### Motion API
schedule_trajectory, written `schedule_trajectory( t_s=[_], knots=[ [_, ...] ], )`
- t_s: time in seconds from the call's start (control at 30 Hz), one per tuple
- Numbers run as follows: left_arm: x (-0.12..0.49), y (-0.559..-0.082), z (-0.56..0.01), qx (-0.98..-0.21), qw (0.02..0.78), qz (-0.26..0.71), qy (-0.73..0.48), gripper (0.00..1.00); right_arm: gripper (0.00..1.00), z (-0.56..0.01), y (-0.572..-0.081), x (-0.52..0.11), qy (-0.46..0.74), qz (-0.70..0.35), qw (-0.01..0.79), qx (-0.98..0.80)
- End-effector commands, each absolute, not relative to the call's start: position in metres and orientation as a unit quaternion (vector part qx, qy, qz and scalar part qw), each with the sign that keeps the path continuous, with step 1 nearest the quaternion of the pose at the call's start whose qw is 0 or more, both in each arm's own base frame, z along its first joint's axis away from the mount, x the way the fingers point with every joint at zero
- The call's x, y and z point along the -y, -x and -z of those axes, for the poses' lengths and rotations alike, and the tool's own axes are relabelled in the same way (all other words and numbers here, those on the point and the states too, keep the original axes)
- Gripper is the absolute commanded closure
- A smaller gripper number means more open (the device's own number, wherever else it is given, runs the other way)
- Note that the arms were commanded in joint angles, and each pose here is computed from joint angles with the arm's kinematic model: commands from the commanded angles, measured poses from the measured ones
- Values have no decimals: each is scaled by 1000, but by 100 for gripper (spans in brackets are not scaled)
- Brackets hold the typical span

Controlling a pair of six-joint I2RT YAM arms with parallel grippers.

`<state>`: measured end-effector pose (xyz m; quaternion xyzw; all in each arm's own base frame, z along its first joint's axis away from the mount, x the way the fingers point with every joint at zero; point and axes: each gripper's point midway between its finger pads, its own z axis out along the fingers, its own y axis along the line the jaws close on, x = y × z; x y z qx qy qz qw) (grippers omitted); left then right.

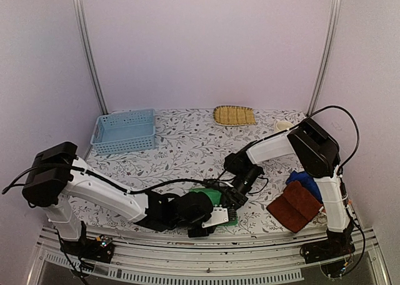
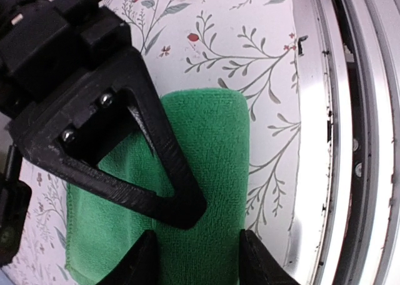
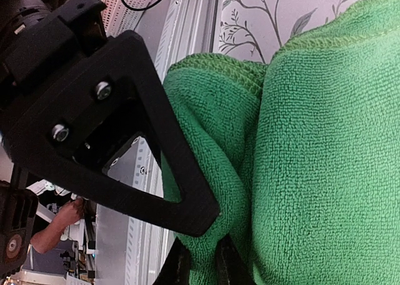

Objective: Roll the towels
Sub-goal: Roll the towel at the center of the board.

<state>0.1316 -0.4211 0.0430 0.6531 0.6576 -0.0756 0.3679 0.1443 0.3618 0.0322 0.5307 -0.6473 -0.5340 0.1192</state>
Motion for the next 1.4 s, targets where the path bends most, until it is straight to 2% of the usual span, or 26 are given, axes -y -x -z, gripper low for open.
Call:
schedule_trajectory(
  t_s=[0.0,0.07,0.17,0.27,0.37,0.57,0.73,1.0,1.37],
  knots=[
    [423,-127,-42,-639,364,59,-675,63,90,7,-137,-341,-541,477,158,674],
    [425,-125,-43,-643,361,68,-672,73,90,5,-138,-342,-542,478,157,673],
    [425,-121,-40,-647,350,79,-673,82,87,-4,-142,-344,-545,479,148,672],
    [421,-118,-33,-658,330,87,-671,87,71,-35,-153,-344,-562,480,113,664],
    [418,-119,-31,-681,307,112,-655,89,56,-84,-182,-340,-584,476,24,657],
    [414,-129,-27,-746,234,208,-587,91,54,-145,-224,-320,-602,395,-148,678],
    [408,-137,-2,-805,108,281,-512,91,55,-165,-222,-296,-616,320,-255,673],
    [406,-135,20,-833,2,359,-420,90,55,-106,-180,-288,-696,219,-245,638],
    [398,-141,21,-837,-26,407,-364,89,47,-63,-168,-331,-753,152,-260,585]
  ],
)
